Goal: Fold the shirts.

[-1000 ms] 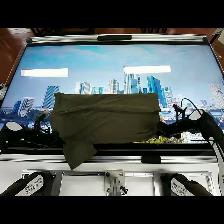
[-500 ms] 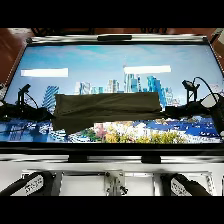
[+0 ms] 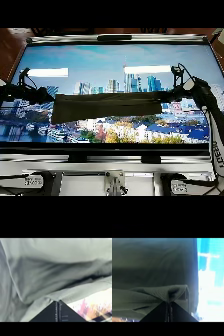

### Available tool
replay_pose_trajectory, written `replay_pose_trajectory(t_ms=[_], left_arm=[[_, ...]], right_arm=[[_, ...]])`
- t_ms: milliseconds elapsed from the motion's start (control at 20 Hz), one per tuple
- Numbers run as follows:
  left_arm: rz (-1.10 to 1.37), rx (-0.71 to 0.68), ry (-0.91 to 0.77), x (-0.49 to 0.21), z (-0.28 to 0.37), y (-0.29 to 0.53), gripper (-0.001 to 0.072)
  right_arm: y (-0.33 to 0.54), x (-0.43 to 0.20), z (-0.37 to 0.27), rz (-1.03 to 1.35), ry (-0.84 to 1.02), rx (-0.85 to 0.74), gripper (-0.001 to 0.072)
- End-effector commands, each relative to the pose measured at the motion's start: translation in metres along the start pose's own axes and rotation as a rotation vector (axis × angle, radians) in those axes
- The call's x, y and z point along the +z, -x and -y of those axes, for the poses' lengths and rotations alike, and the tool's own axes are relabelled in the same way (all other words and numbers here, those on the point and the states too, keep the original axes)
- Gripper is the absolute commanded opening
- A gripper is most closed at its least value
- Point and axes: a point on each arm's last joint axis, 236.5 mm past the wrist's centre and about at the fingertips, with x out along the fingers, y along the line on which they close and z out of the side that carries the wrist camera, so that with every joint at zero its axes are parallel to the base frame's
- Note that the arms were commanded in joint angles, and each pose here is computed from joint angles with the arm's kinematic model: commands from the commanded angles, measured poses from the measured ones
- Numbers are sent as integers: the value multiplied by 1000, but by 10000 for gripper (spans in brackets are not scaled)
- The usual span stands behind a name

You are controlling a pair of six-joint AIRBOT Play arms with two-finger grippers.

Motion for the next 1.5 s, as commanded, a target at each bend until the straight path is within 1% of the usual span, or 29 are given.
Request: replay_pose_trajectory(t_ms=[0, 150, 200, 250, 300, 350, 400, 450, 500, 550, 700, 850, 1000, 1150, 1200, 1250, 1300, 1350, 1400, 1450], left_arm=[[-32, -10, 62, 13, -15, -24, 25], [-89, -20, 88, 4, -20, -44, 27], [-104, -23, 93, 1, -19, -48, 28], [-112, -24, 92, 0, -18, -51, 38], [-114, -24, 89, -1, -17, -52, 103], [-115, -27, 88, -1, -16, -51, 230], [-127, -33, 85, -3, -13, -50, 380], [-139, -39, 79, -4, -11, -47, 416], [-147, -44, 73, -5, -8, -45, 416], [-156, -51, 65, -5, -4, -42, 416], [-173, -66, 45, -5, 4, -34, 415], [-164, -89, 36, -2, 14, -28, 416], [-142, -106, 24, 2, 24, -21, 415], [-104, -146, 16, 10, 40, -13, 415], [-90, -164, 12, 14, 46, -9, 414], [-74, -186, 9, 19, 54, -6, 413], [-57, -208, 6, 24, 61, -3, 413], [-40, -229, 2, 29, 68, 0, 413], [-32, -243, -4, 32, 74, 2, 413], [-27, -255, -10, 33, 80, 2, 412]], right_arm=[[-31, 1, 2, -30, -36, -7, 62], [-46, 5, -9, -13, -46, 18, 74], [-46, 7, -8, -5, -45, 16, 133], [-44, 7, -9, -4, -47, 17, 331], [-42, 4, -7, -15, -51, 16, 494], [-37, 2, -5, -26, -41, 12, 504], [-30, 0, -2, -35, -26, 7, 505], [-22, -1, 6, -38, -20, -8, 508], [-15, -1, 16, -33, -35, -21, 664], [-12, 0, 24, -28, -76, -17, 673], [-18, 2, 32, -23, -242, 86, 673], [-35, -2, 28, -51, -345, 198, 673], [-53, -8, 7, -94, -358, 290, 673], [-65, -23, -12, -164, -344, 324, 669], [-65, -26, -16, -175, -334, 328, 613], [-65, -27, -21, -183, -328, 334, 453], [-66, -28, -23, -187, -327, 333, 375], [-66, -29, -26, -193, -324, 336, 367], [-66, -30, -29, -198, -318, 339, 287], [-67, -31, -33, -202, -311, 342, 90]])
